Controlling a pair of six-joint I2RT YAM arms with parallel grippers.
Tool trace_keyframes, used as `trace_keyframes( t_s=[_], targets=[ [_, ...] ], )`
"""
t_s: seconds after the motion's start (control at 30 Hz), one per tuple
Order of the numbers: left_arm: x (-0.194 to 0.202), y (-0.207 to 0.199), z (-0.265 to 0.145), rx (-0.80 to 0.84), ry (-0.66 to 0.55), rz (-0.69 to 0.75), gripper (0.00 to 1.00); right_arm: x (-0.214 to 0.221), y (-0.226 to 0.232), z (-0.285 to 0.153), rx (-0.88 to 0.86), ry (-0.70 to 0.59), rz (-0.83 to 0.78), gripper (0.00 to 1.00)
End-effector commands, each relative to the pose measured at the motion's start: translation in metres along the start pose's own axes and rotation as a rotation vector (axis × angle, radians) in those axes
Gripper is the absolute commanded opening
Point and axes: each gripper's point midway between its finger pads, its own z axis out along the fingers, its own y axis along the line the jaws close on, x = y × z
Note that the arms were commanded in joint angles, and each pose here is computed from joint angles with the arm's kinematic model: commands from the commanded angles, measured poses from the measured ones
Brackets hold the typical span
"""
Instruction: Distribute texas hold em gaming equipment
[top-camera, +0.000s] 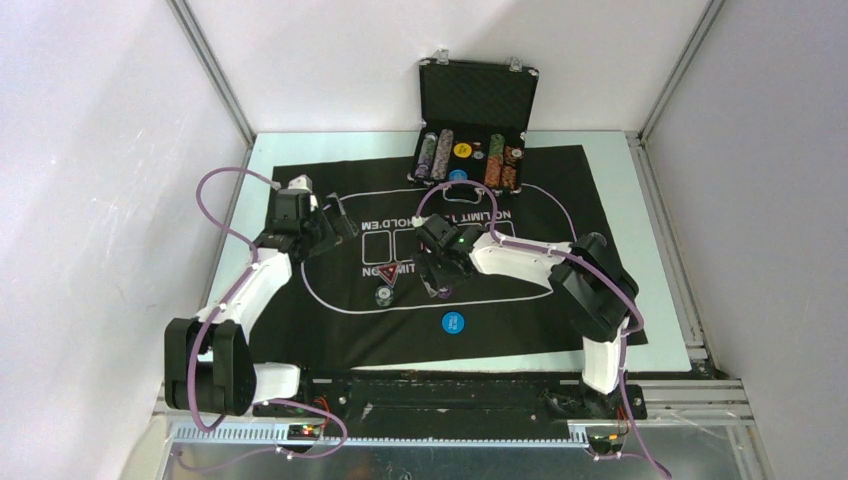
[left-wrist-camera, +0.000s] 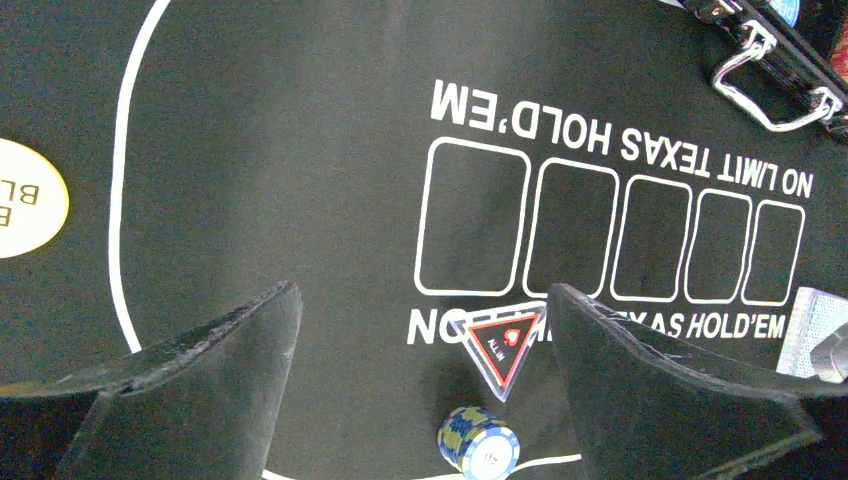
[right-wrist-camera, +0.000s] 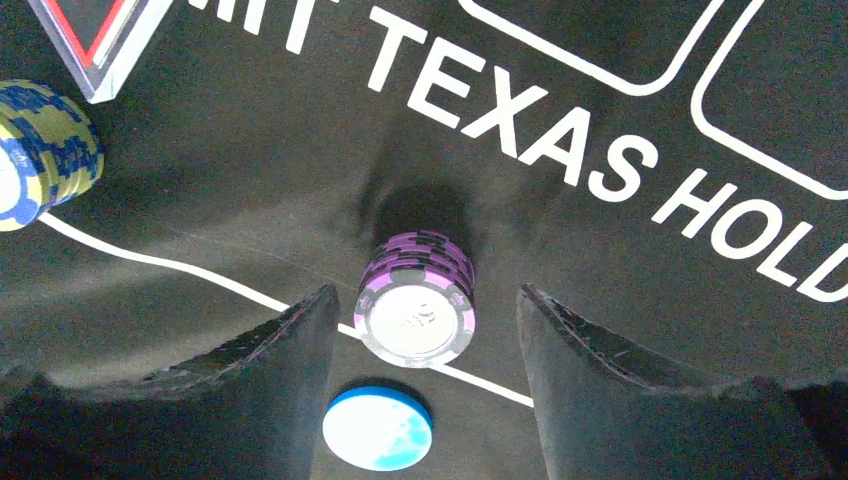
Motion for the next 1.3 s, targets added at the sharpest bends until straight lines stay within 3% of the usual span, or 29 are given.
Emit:
trace_keyframes(
  t_s=[0.0,0.33,0.87,1.27],
  targets=[
    [-0.019,-0.01,-0.005,0.015,-0.046,0.029,1.0,-0.018,0.011,0.0,-0.024,-0.047,-0.004,0.67],
    [-0.017,-0.01,-0.004,0.014,-0.041,0.029,1.0,-0.018,0.01,0.003,0.003,-0.058,-0.01,0.58],
    [-0.017,-0.01,-0.005,0.011,-0.04,0.03,1.0,-0.025,0.01,-0.005,0.005,-0.089,-0.005,0.28],
    [-0.018,-0.009,-0.007,0.011,-0.046,0.029,1.0,-0.038,0.016,-0.027,-0.027,-0.141,0.009,0.14]
  ],
)
